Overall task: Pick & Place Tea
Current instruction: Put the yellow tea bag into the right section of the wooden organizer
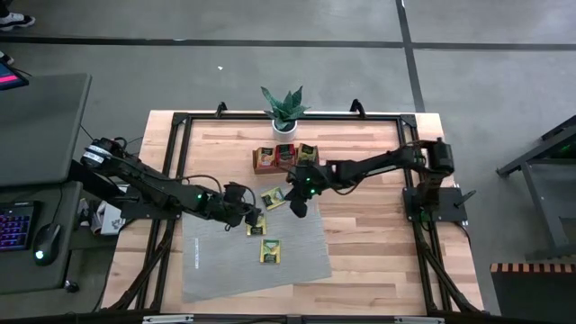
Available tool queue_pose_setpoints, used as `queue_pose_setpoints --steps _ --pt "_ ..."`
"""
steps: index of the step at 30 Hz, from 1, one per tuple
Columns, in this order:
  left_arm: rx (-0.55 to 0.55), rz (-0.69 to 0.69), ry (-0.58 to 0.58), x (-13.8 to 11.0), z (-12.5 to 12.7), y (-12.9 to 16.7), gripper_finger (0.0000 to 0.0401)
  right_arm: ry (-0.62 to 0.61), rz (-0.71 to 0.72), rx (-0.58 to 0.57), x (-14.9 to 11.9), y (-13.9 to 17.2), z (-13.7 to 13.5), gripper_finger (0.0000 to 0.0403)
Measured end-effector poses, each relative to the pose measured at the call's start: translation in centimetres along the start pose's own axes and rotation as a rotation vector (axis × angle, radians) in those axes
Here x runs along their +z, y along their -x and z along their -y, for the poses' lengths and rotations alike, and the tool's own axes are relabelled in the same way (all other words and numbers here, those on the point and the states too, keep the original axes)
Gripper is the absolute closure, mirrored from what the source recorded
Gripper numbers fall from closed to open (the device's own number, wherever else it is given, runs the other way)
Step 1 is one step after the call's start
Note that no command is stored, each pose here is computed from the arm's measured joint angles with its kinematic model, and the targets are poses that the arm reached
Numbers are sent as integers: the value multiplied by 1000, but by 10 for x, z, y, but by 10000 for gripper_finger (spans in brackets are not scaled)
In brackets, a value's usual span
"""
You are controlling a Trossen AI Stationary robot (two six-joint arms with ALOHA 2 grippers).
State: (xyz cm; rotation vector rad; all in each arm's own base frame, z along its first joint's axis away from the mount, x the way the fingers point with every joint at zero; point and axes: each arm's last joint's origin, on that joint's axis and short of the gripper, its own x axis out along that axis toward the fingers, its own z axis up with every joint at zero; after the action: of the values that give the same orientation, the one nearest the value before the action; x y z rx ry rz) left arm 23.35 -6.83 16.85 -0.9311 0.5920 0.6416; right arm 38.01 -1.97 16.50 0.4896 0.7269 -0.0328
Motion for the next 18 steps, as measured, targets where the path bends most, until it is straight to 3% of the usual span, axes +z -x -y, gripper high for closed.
queue_pose_setpoints --steps 6,10,14,18 --pt "14 -82 63 6 -13 -9 126 53 -57 -44 15 -19 -10 402" --pt "-46 -65 117 8 -19 -16 126 65 -133 -116 16 -22 -6 403" --pt "-120 -62 149 12 -19 -19 126 86 -144 -122 19 -20 -2 403" --pt "-111 -46 158 12 -23 -20 126 106 -154 -101 18 -21 -3 403"
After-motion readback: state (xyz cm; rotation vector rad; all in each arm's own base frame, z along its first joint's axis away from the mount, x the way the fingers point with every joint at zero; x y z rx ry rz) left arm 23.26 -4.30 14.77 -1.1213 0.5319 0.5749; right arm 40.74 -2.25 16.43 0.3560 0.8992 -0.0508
